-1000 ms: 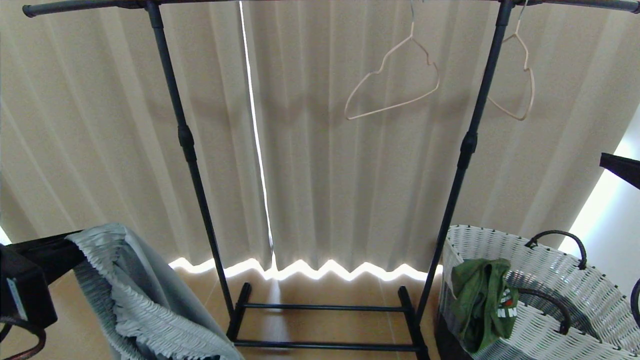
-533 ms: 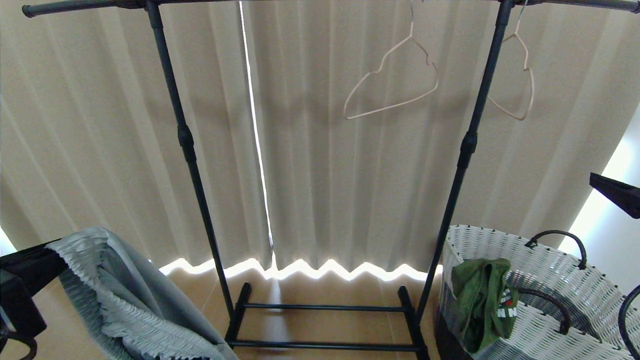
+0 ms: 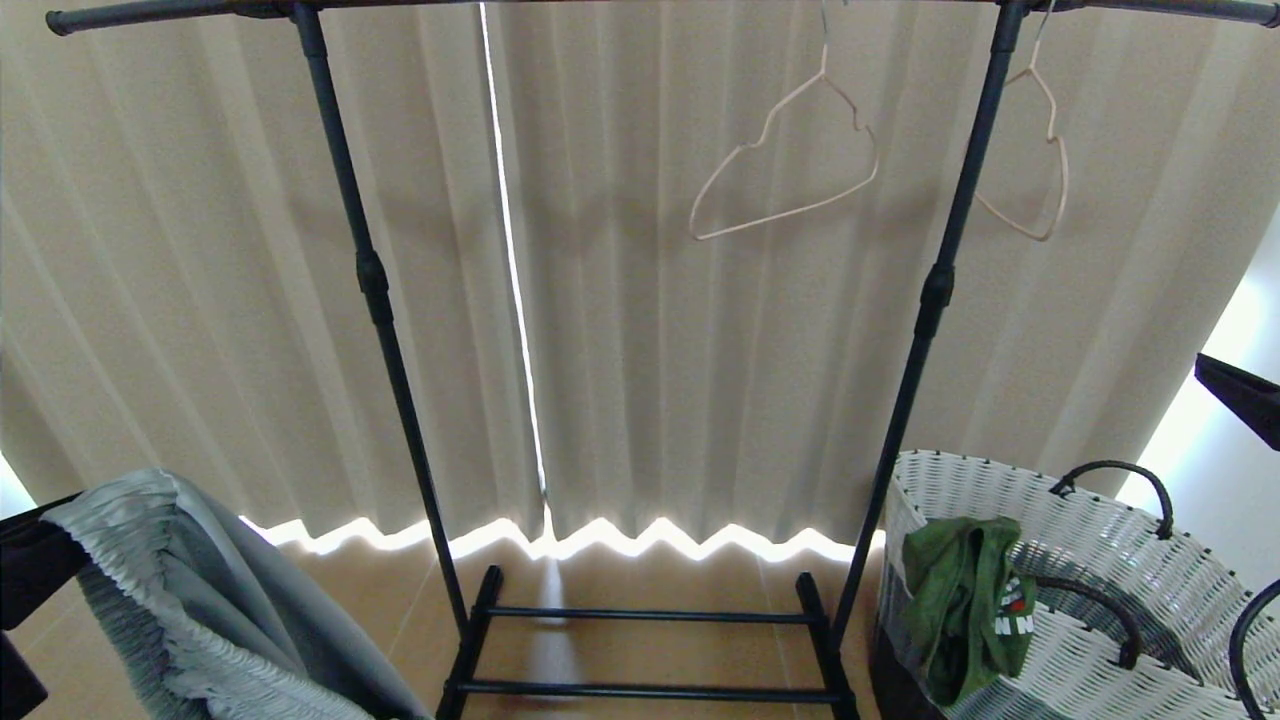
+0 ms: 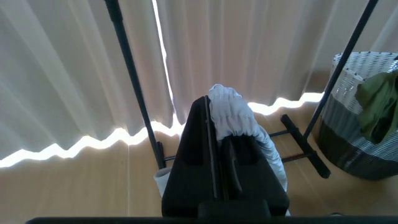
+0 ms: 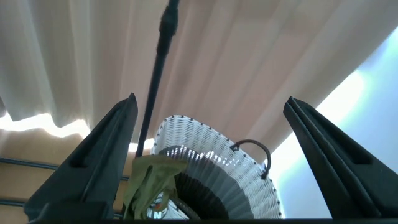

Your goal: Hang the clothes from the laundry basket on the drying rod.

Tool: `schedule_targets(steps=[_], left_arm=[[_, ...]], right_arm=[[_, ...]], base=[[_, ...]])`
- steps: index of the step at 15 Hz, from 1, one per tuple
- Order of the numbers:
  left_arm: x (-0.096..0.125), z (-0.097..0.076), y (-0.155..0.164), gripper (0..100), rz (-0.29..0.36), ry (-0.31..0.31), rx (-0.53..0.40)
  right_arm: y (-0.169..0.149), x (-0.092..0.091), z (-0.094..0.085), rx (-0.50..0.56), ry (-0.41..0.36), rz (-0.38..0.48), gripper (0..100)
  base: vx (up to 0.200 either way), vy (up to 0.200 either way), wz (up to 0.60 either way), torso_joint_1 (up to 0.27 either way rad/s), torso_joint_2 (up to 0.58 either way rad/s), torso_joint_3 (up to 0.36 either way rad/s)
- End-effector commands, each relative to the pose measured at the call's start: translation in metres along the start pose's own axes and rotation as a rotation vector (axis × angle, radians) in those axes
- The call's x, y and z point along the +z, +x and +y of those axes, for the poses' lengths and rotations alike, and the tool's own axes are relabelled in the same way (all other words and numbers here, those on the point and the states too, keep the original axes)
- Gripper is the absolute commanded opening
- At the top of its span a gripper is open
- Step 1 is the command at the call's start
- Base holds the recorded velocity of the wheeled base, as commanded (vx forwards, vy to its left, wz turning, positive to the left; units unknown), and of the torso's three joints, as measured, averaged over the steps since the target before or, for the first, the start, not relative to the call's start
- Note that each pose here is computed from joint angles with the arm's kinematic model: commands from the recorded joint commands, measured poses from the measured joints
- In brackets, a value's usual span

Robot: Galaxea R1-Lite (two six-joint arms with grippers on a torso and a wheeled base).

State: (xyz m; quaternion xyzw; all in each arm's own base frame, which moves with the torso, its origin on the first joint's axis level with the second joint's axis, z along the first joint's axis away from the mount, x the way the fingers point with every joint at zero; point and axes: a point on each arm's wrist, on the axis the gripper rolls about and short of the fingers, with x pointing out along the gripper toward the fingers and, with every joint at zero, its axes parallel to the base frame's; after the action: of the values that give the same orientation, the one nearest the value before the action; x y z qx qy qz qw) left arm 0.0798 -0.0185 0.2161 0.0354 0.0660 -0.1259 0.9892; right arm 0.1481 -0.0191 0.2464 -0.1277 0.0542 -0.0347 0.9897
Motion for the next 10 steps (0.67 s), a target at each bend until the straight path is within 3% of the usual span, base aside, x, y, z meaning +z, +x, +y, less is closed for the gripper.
schedule_targets(steps=[1,10], left_arm=[[0.0001,-0.0001,0.0001,0,0.0,0.0,-0.001],[0.0047,0.0,0.0011,0,-0.031,0.005,-0.004]], right_arm=[[-0.0022,-0.0013,-0.0002,-0.003,0.004,-0.001,100],[-0.0113,0.0027,-0.0006,-0.007,0.007,-0.035,100]], base=[[0.0,0.0,0.0,0.0,0.0,0.0],[0.0,0.0,0.0,0.004,-0.03,-0.023]])
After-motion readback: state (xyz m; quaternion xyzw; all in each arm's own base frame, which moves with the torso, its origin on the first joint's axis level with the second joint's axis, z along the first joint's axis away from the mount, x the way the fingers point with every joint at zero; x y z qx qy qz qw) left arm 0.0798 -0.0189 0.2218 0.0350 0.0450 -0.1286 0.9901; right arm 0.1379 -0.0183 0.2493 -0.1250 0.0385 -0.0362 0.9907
